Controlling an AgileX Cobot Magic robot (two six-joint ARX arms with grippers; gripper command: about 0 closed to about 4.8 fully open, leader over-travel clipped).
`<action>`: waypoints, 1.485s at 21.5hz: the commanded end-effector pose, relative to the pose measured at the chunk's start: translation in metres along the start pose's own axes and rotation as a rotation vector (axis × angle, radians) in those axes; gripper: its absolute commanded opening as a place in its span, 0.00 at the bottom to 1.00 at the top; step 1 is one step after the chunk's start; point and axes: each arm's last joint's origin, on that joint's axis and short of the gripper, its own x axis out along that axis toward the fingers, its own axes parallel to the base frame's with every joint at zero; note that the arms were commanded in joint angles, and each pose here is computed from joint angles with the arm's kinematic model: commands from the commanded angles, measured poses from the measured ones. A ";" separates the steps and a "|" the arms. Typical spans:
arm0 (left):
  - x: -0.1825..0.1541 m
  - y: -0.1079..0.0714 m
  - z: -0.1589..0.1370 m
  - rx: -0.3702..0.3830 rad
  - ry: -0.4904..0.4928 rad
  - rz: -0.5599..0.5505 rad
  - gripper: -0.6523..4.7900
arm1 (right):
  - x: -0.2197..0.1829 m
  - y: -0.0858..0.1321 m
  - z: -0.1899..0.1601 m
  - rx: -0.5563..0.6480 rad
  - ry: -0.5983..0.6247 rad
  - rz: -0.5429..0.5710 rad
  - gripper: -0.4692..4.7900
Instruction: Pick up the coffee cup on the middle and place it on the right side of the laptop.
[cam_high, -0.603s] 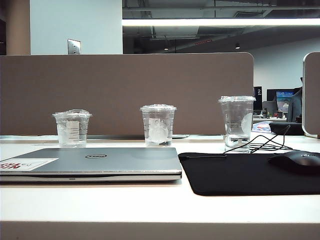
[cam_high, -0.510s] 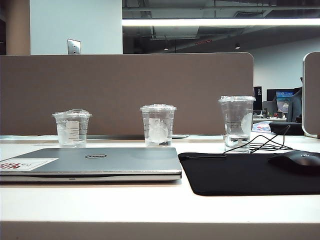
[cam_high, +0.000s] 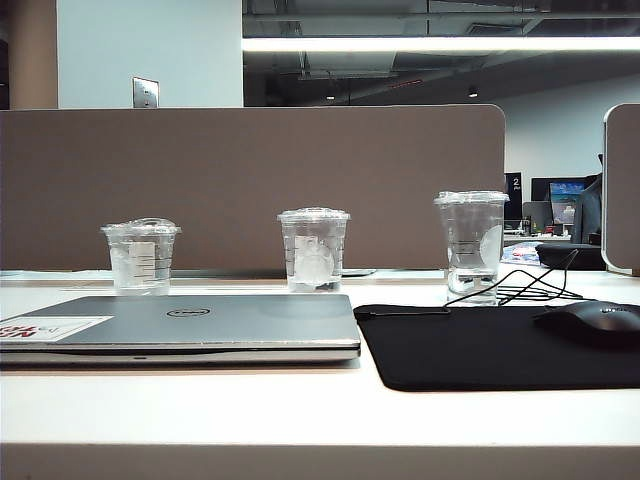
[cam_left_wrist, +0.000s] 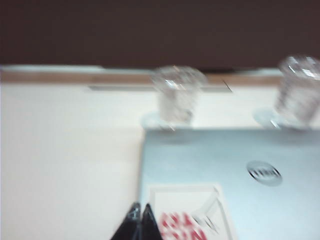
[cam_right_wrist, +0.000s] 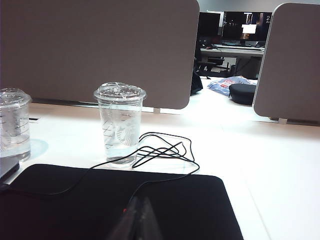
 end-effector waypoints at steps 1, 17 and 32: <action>0.000 -0.008 -0.004 0.012 0.052 -0.086 0.11 | 0.000 0.000 0.001 0.198 -0.020 -0.003 0.09; -0.001 -0.035 -0.014 0.052 0.166 -0.343 0.11 | -0.003 0.010 0.004 0.626 0.167 0.351 0.14; -0.002 -0.034 -0.012 0.046 0.141 -0.342 0.11 | 0.213 0.110 0.000 0.202 0.354 0.643 1.00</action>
